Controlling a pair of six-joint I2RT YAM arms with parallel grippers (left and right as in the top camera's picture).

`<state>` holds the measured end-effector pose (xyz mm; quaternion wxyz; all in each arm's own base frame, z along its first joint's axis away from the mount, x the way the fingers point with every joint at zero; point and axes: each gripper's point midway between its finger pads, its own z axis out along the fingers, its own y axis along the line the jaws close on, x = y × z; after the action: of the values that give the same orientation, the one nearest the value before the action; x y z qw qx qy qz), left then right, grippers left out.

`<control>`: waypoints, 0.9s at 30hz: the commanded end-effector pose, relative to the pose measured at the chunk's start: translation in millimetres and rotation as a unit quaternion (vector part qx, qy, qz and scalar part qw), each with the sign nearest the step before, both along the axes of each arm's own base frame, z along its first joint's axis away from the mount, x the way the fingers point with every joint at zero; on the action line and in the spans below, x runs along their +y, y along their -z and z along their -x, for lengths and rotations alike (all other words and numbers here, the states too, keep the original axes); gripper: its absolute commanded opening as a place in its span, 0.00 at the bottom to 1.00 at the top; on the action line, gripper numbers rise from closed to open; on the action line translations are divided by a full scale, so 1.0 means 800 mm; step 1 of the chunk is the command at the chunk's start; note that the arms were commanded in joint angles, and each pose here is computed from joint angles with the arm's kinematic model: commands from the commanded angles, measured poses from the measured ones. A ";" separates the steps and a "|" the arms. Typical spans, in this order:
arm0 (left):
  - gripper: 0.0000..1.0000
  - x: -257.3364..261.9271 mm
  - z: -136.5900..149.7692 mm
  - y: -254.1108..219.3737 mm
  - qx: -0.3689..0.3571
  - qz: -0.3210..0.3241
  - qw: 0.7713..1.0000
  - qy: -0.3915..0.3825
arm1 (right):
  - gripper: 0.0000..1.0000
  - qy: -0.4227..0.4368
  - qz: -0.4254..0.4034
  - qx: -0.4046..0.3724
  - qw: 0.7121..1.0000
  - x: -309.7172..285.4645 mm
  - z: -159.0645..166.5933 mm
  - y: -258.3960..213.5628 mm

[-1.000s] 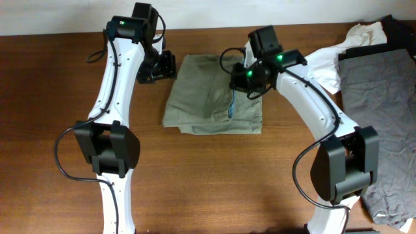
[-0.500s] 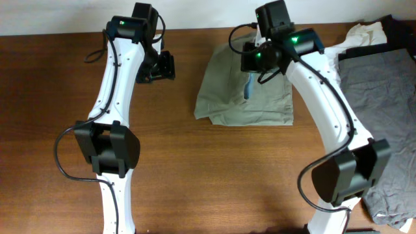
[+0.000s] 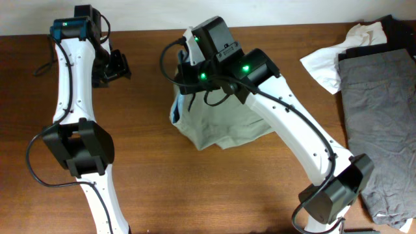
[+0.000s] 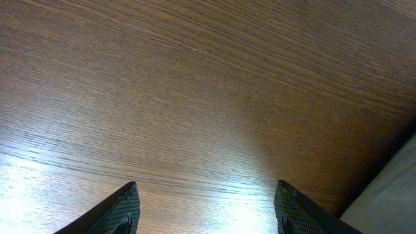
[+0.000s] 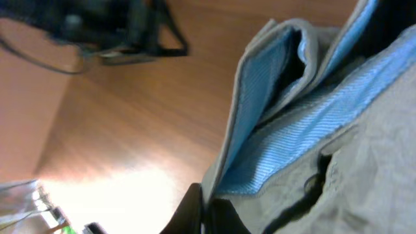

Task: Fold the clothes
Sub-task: 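Lift the pants' top edge with the right gripper and fold it down over the bundle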

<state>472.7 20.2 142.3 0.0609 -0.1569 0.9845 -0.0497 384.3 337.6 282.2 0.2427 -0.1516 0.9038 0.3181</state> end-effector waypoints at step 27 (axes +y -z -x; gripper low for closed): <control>0.66 -0.002 0.003 -0.001 0.005 -0.004 1.000 0.011 | 0.04 -0.013 -0.029 0.045 0.999 -0.073 -0.086 0.038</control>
<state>467.4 18.0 141.7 0.0498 -0.1557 0.9853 -0.0488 464.8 245.7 229.9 0.2048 -0.1261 0.9275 0.2861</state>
